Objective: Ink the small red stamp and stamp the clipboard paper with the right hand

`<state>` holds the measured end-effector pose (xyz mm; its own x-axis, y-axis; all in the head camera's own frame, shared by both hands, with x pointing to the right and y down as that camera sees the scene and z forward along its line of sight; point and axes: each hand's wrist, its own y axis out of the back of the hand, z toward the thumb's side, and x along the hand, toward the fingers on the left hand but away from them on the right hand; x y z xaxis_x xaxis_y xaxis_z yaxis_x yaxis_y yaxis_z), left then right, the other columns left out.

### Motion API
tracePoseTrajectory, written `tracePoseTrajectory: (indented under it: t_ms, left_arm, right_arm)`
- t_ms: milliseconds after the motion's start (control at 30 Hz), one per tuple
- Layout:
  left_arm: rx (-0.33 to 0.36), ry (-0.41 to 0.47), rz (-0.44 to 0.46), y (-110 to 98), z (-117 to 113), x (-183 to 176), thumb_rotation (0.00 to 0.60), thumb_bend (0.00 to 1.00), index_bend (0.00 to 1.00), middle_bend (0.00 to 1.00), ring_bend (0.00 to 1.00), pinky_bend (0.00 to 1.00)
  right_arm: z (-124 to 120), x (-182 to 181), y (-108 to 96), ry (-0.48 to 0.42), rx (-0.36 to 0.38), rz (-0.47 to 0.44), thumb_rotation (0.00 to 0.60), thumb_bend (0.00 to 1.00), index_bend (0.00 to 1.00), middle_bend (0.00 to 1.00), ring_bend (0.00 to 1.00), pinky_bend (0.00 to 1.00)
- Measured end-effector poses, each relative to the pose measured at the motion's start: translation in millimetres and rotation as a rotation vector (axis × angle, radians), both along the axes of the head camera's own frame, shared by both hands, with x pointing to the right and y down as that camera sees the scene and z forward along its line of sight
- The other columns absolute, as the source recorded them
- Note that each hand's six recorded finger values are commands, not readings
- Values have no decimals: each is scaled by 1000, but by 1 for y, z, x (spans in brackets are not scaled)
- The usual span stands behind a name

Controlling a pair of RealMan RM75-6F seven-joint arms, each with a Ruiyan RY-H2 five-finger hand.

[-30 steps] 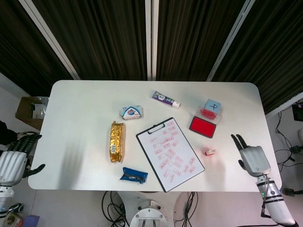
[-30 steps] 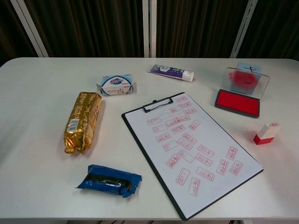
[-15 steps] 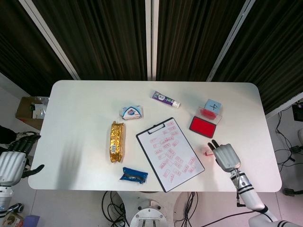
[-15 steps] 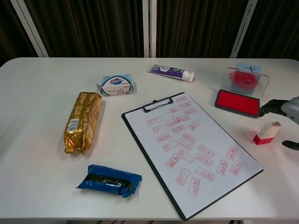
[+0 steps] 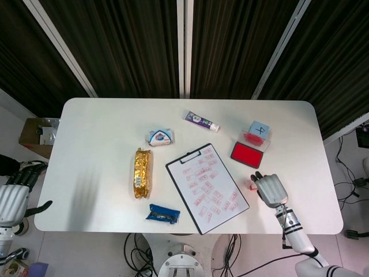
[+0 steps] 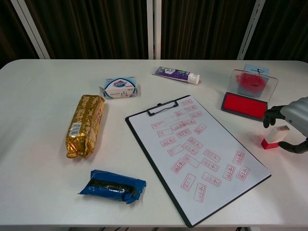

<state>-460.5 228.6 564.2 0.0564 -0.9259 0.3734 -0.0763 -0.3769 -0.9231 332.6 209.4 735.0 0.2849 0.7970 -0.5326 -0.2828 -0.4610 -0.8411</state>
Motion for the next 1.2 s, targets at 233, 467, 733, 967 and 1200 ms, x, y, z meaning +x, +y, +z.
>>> tracePoseTrajectory:
  t_ms: [233,467,733,967,1200]
  left_arm:
    - [-5,2,0,-1,2,0,600,0,160,165,155,251]
    - [-6,1,-2,-1,3,-1,600,0,160,165,155,251]
    - [-7,1,-4,0,3,-2,600,0,160,165,155,251]
    - [-6,0,-7,1,2,-3,600,0,160,165,156,251]
    - [-7,0,-8,1,2,-4,600,0,160,165,155,252]
  right_arm:
    - [3,1,-1,1,-2,10,600,251,432,418,711,1000]
    - [6,0,-1,-2,-5,11,600,277,470,444,718,1000]
    - [9,-2,1,-7,-5,7,600,303,494,459,718,1000]
    - [9,-3,1,-9,7,7,600,344,583,531,719,1000]
    - [7,-3,-3,-24,36,17,600,364,654,589,739,1000]
